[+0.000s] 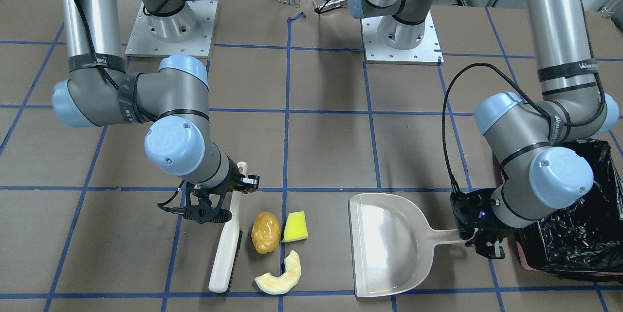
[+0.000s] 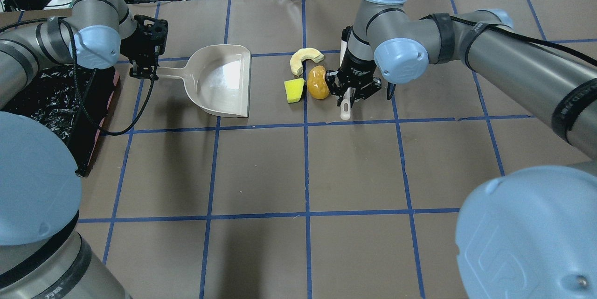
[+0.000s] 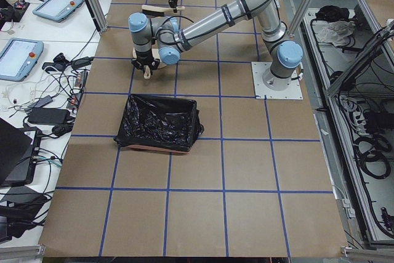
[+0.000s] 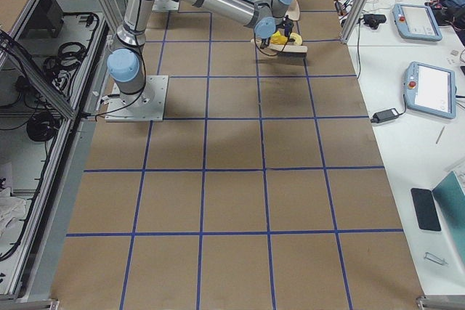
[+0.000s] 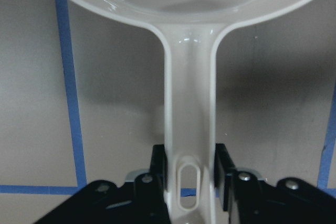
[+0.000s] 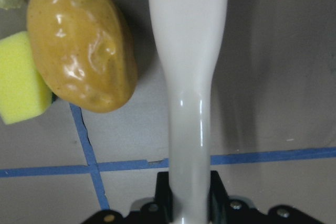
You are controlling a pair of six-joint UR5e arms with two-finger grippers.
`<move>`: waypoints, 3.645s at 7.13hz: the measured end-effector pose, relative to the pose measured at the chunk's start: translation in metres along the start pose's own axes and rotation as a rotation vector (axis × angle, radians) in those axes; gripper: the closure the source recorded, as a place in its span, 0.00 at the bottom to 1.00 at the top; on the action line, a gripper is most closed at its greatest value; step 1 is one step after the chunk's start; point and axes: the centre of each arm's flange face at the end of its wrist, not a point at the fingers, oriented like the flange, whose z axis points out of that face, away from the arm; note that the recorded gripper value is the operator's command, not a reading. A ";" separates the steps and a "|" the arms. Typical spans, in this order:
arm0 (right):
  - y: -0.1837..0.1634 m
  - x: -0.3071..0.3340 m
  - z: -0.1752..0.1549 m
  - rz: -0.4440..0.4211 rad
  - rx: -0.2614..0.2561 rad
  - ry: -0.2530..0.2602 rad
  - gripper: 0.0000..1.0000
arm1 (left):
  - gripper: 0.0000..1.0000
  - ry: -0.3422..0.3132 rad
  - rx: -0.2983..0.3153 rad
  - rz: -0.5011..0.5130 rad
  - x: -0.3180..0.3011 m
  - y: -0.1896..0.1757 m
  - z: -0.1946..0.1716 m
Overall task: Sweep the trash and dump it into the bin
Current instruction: 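Sweep the sponge, potato and peel with the brush into the dustpan, then lift the loaded dustpan with the left gripper while the right gripper carries the brush back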
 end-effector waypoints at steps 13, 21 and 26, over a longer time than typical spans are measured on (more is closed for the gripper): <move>0.030 -0.175 0.032 0.122 -0.014 -0.088 1.00 | 1.00 -0.004 0.007 0.000 0.000 -0.001 -0.003; 0.055 -0.259 0.039 0.122 -0.029 -0.223 1.00 | 1.00 -0.005 0.008 -0.001 0.001 0.000 -0.004; 0.061 -0.262 0.018 0.099 0.011 -0.227 1.00 | 1.00 -0.007 0.009 -0.002 0.001 0.000 -0.005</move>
